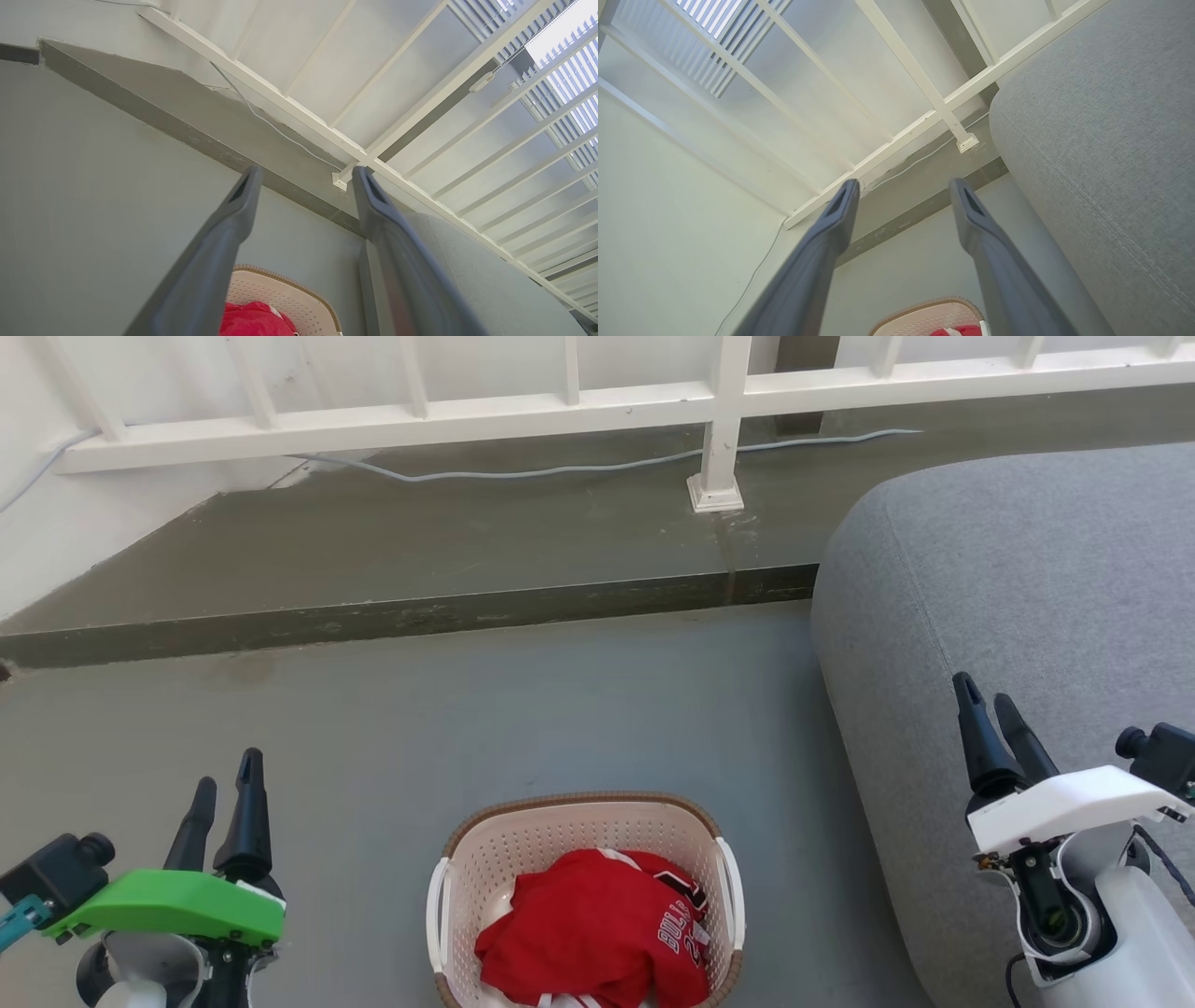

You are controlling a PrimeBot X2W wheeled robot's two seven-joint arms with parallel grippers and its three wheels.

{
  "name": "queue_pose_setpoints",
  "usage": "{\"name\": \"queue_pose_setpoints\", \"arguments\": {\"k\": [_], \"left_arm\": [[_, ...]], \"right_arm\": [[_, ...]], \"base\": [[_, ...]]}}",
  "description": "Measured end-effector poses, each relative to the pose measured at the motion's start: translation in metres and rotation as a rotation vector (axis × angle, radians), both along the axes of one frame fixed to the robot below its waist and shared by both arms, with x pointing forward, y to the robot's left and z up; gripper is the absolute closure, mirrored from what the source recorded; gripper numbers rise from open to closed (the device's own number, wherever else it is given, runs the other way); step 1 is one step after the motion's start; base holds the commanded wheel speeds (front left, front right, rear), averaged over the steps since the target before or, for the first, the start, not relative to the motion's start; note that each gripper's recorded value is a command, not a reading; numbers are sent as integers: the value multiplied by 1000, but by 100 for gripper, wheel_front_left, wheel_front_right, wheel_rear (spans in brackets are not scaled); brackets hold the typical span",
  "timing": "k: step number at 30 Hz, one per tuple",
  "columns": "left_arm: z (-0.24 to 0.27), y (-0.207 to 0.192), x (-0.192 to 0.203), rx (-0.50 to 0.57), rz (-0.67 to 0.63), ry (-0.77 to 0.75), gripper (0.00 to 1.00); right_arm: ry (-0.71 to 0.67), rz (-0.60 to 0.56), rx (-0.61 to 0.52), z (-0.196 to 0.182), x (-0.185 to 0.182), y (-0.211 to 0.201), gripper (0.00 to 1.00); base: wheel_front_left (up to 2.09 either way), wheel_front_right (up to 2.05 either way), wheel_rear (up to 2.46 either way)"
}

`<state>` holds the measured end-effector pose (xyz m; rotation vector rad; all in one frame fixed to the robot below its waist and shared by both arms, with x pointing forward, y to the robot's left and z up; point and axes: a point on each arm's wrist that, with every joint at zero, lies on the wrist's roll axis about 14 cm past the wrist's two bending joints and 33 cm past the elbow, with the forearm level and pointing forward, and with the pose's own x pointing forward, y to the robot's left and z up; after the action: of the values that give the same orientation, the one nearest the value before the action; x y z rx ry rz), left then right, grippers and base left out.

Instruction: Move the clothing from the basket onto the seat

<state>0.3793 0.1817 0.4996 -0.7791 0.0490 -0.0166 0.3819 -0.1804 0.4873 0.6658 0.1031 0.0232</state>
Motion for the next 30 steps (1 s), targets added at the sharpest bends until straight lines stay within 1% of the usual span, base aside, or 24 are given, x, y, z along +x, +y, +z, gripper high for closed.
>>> {"name": "queue_pose_setpoints", "arguments": {"k": [9, 13, 17, 30], "left_arm": [[4, -10, 0, 141, -23, -27, 0], [5, -11, 1, 192, -23, -37, 0], [6, -12, 1, 225, -22, -48, 0], [5, -20, -2, 407, -37, -76, 0]], "right_arm": [[7, 15, -134, -7, -2, 4, 0], [6, 18, -191, -10, -3, 4, 0], [1, 27, -226, -11, -4, 5, 0], [-31, 73, -414, -14, -7, 13, 0]], "base": [[0, 0, 0], [0, 0, 0], [0, 0, 0], [0, 0, 0]]}}
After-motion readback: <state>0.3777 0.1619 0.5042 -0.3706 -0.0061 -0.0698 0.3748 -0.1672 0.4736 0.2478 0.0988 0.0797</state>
